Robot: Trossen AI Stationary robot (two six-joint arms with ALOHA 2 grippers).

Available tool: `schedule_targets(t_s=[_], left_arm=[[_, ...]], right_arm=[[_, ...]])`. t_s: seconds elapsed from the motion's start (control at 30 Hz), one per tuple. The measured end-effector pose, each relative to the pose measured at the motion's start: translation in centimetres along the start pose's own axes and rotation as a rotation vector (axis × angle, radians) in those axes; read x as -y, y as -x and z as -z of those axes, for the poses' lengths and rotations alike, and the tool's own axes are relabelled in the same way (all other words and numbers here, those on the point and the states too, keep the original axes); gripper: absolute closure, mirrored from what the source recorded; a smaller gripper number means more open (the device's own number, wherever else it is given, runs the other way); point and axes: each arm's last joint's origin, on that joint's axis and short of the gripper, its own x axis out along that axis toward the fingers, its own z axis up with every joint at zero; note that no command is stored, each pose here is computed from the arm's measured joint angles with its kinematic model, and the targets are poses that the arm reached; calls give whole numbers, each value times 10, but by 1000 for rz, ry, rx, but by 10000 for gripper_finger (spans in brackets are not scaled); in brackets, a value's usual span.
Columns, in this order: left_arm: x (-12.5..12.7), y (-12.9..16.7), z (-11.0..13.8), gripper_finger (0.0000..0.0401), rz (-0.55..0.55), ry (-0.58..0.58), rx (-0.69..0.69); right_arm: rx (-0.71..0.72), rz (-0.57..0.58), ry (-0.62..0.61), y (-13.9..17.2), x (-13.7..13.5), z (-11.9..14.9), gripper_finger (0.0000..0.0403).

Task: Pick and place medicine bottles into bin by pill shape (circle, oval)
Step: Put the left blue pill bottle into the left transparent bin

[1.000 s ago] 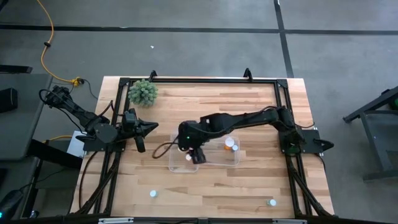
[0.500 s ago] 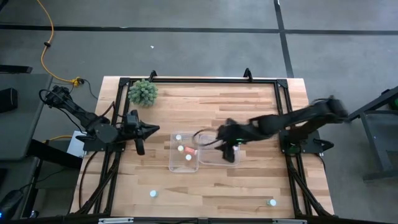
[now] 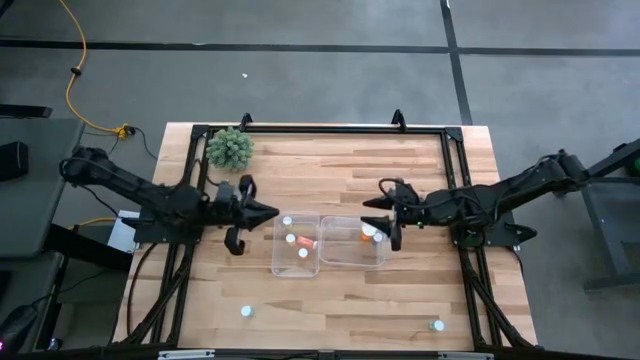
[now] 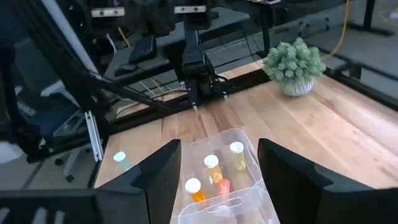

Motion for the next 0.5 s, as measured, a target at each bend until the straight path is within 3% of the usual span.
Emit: schedule_targets(t_s=[0.13, 0.5], left_arm=[[-3, -12, -2, 401, 63, 13, 78], [-5, -16, 0, 401, 61, 11, 89]], right_arm=[[5, -24, 74, 0, -1, -1, 196], [9, -39, 59, 0, -2, -2, 197]])
